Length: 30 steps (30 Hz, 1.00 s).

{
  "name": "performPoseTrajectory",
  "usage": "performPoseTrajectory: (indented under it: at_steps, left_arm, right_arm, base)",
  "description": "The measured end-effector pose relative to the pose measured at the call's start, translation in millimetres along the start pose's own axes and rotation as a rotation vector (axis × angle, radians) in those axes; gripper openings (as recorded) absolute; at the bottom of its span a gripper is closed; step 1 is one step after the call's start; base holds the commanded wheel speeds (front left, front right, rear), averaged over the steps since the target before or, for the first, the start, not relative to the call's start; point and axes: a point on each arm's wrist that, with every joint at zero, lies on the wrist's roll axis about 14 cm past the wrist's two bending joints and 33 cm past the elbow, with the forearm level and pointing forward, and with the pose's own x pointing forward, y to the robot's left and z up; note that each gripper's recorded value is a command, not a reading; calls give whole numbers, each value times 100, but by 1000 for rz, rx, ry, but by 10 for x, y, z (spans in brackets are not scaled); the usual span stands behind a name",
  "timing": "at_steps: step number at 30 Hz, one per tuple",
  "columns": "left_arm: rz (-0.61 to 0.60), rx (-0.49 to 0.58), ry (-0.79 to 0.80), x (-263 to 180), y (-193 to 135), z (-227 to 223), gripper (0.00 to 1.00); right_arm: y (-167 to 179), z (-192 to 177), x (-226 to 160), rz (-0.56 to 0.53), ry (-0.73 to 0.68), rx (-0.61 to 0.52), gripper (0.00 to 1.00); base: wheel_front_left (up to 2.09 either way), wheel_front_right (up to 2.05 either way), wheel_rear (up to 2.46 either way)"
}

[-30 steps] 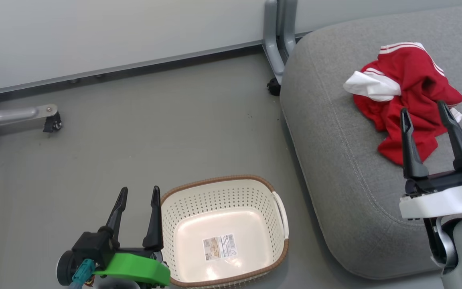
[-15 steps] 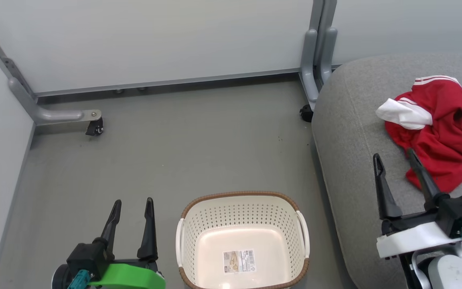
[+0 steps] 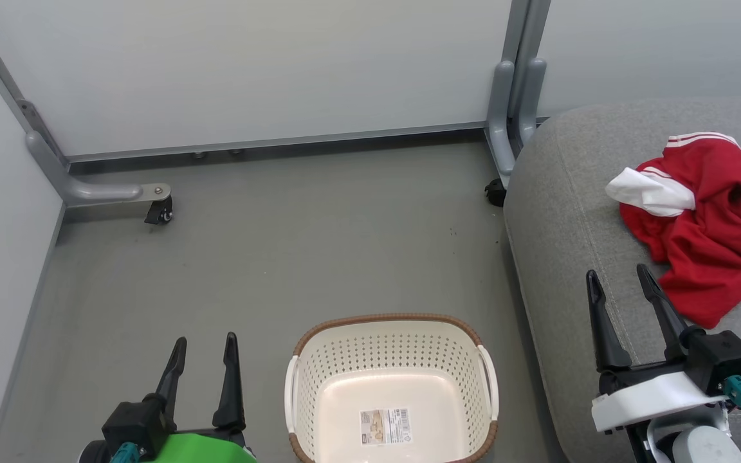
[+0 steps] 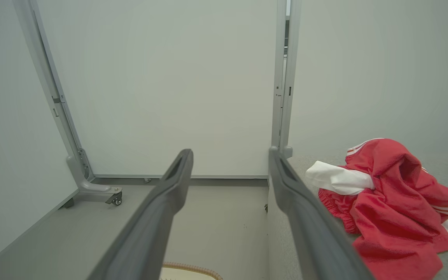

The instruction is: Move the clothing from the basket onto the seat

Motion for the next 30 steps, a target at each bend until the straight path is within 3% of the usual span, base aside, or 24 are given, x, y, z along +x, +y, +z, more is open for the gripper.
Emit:
performPoseTrajectory:
  at_steps: [27,30]
  left_arm:
    - [3,-29,11,2,8,-37,100]
    - [-7,-68,3,2,-1,-14,100]
  right_arm:
    - [-37,-24,-19,-6,9,0,100]
    - [-37,-24,-16,-6,9,0,100]
  base:
    - [0,0,0]
    - [0,0,0]
